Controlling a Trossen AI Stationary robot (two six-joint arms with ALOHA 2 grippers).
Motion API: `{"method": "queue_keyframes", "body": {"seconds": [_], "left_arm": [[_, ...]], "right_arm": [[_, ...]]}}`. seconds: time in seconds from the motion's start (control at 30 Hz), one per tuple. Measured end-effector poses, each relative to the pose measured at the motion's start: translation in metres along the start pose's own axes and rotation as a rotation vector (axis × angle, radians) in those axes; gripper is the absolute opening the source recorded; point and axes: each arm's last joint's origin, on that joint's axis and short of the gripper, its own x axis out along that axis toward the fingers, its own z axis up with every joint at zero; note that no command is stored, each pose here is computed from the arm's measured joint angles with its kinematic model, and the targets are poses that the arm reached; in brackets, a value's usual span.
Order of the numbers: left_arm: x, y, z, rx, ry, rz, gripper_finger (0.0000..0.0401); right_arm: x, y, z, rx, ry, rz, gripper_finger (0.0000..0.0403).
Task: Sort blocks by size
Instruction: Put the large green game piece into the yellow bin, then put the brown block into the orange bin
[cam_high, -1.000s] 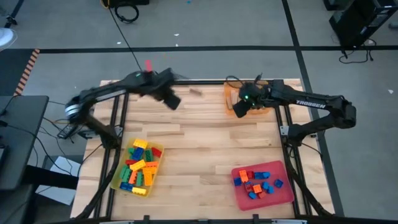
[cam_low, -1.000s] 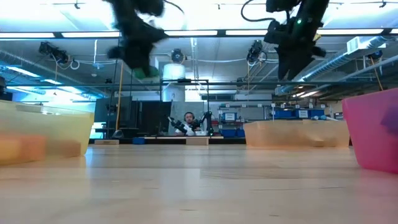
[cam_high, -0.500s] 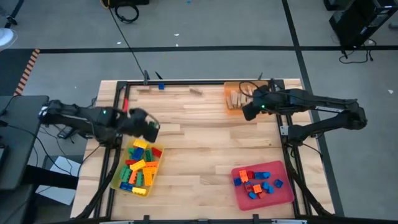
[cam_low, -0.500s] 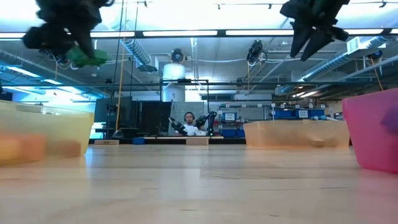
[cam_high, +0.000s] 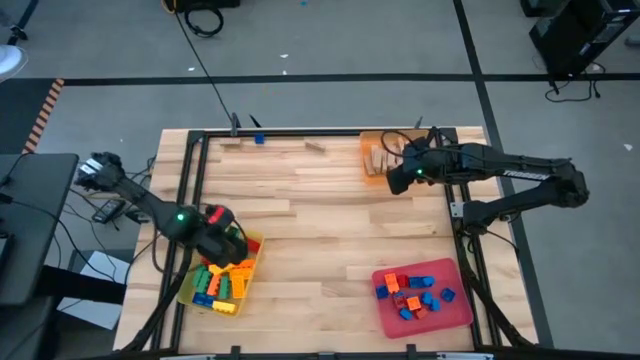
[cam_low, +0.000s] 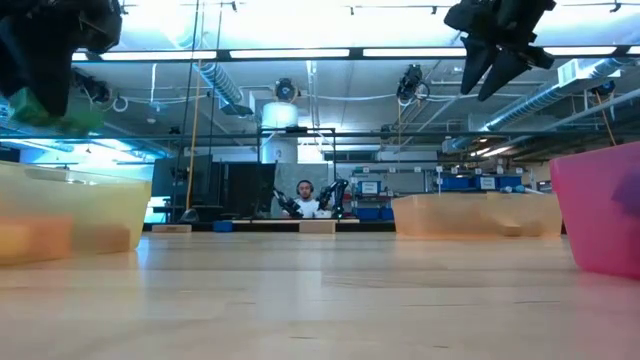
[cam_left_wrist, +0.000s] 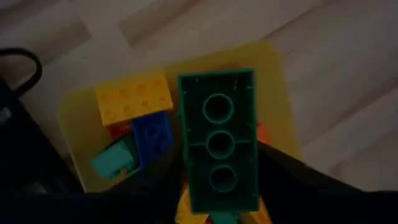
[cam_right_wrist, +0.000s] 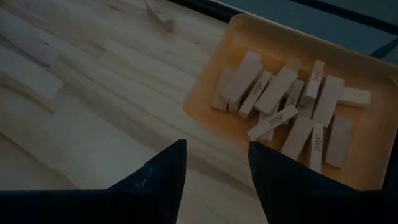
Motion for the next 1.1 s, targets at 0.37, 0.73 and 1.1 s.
{"method": "queue_keyframes", "body": {"seconds": [0.37,0.73,1.1], "left_arm": [[0.021,-0.017,-0.015,0.0,0.061,0.093,0.0317],[0.02,-0.031,-0.017,-0.013,0.123,-0.053,0.0323],[0.019,-0.04,-0.015,-0.045,0.07,-0.154,0.0323]], "right_arm": [[-0.003,0.007,-0.006,-0.043,0.011,0.028,0.0187],[-0.006,0.009,-0.015,-0.134,-0.003,0.038,0.0187],[0.009,-0.011,-0.053,-0.242,-0.171,0.476,0.0186]]}}
